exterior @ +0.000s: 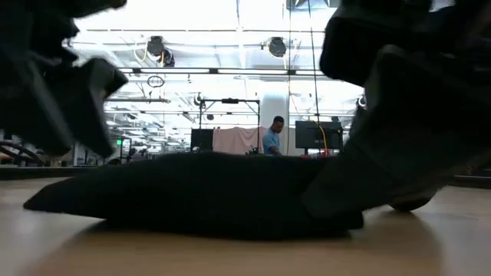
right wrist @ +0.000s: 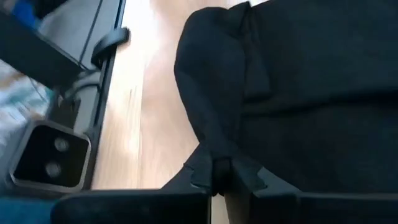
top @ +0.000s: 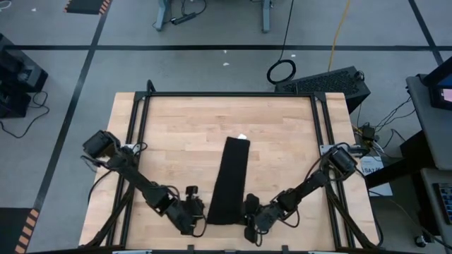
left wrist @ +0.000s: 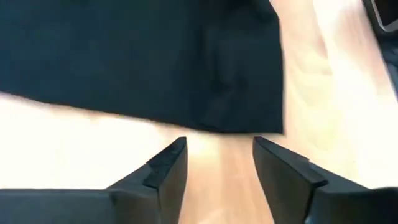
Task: Roll napkin
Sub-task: Roll the black napkin
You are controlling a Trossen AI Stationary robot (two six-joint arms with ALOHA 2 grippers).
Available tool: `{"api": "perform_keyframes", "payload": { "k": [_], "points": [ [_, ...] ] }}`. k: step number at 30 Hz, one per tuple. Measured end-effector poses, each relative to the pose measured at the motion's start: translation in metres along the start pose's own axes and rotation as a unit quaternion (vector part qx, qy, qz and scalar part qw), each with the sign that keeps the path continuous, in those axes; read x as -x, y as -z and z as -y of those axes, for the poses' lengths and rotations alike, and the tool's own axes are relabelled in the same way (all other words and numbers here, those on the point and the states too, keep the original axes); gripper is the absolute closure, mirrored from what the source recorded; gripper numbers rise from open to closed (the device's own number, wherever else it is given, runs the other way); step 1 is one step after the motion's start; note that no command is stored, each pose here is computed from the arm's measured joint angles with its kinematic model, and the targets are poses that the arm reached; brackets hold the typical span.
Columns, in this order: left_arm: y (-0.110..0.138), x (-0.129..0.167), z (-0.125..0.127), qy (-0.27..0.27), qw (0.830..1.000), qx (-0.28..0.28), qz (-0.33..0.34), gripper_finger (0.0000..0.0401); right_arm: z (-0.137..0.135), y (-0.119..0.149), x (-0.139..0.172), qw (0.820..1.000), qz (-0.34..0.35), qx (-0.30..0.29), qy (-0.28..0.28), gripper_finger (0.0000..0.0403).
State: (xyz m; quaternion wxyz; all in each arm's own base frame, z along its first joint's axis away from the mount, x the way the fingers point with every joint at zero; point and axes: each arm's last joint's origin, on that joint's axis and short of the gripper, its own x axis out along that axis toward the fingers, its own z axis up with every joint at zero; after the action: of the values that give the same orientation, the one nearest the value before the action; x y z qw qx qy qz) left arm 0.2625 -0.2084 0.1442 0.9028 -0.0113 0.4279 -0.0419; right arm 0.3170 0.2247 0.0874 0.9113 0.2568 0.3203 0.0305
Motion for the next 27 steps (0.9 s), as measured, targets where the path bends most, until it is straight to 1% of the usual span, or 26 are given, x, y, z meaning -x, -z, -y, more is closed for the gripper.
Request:
{"api": "perform_keyframes", "payload": {
  "k": [2,4,8,10,13,15,17,20,23,25,27],
  "points": [
    [0.0,0.005,0.005,-0.023,0.999,-0.014,0.031,0.02,0.002,-0.003,-0.001,1.0,-0.003,-0.029,-0.004,0.0395],
    [0.001,0.007,0.013,-0.036,0.997,-0.03,0.063,0.0191,0.002,-0.005,-0.001,0.999,0.001,-0.043,-0.008,0.0395],
    [0.005,0.009,0.034,-0.03,0.99,-0.068,0.116,0.017,0.0,-0.009,-0.001,0.998,0.005,-0.066,-0.024,0.0395],
    [0.013,0.008,0.042,-0.047,0.986,-0.094,0.128,0.0157,0.0,-0.009,-0.001,0.997,0.006,-0.077,-0.025,0.0395],
    [0.022,0.002,0.048,-0.075,0.981,-0.115,0.137,0.0131,0.0,-0.009,-0.001,0.995,0.007,-0.096,-0.027,0.0395],
    [0.029,-0.007,0.049,-0.086,0.979,-0.125,0.133,0.0116,-0.001,-0.01,-0.001,0.994,0.007,-0.107,-0.027,0.0395],
    [0.032,-0.016,0.051,-0.087,0.977,-0.136,0.14,0.0107,-0.001,-0.01,-0.001,0.993,0.007,-0.113,-0.028,0.0395],
    [0.035,-0.028,0.054,-0.092,0.97,-0.164,0.151,0.0107,-0.001,-0.01,-0.001,0.993,0.008,-0.116,-0.03,0.0395],
    [0.036,-0.037,0.049,-0.1,0.969,-0.177,0.143,0.0121,-0.001,-0.009,-0.001,0.993,0.006,-0.118,-0.031,0.0395],
    [0.035,-0.04,0.044,-0.11,0.969,-0.176,0.134,0.0144,-0.001,-0.009,-0.001,0.992,0.006,-0.118,-0.033,0.0395],
    [0.033,-0.042,0.04,-0.114,0.969,-0.174,0.131,0.0175,-0.001,-0.009,-0.001,0.992,0.006,-0.118,-0.034,0.0395]
  ]
}}
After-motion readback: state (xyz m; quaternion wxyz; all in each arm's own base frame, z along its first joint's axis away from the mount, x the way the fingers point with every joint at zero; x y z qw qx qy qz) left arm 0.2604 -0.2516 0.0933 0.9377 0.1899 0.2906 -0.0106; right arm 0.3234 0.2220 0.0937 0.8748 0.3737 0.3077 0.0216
